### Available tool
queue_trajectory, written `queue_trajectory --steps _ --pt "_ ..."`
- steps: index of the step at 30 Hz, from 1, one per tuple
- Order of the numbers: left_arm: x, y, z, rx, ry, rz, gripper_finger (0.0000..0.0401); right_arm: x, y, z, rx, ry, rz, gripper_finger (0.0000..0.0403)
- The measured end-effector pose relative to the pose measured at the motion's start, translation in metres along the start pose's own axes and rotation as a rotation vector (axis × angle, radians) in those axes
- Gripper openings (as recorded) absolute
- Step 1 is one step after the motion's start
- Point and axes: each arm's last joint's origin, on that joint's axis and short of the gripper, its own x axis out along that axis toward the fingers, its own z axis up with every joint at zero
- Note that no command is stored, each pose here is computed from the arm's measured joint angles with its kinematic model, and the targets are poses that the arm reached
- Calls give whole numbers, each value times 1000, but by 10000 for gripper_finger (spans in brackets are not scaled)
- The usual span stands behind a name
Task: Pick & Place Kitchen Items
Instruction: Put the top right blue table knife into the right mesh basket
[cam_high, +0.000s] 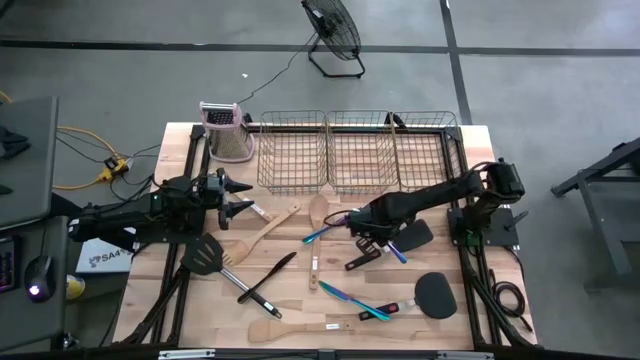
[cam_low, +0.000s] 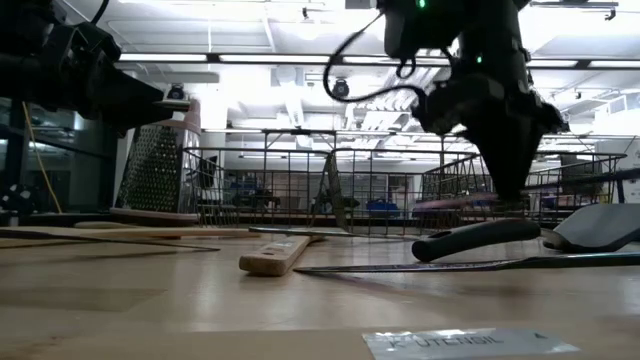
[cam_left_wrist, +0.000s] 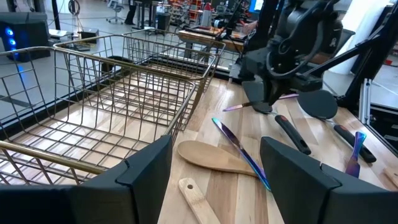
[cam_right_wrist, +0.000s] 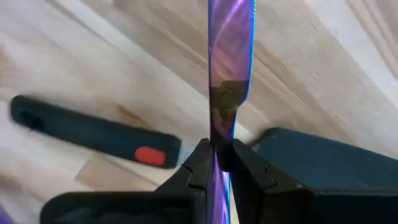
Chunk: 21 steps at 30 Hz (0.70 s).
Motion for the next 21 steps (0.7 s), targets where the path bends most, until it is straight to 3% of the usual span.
queue_trajectory --steps 11,21 --pt "0 0 0 0 0 0 241 -41 7 1 -38 -91 -24 28" --pt "0 0 0 0 0 0 241 -94 -32 -12 59 -276 -40 28"
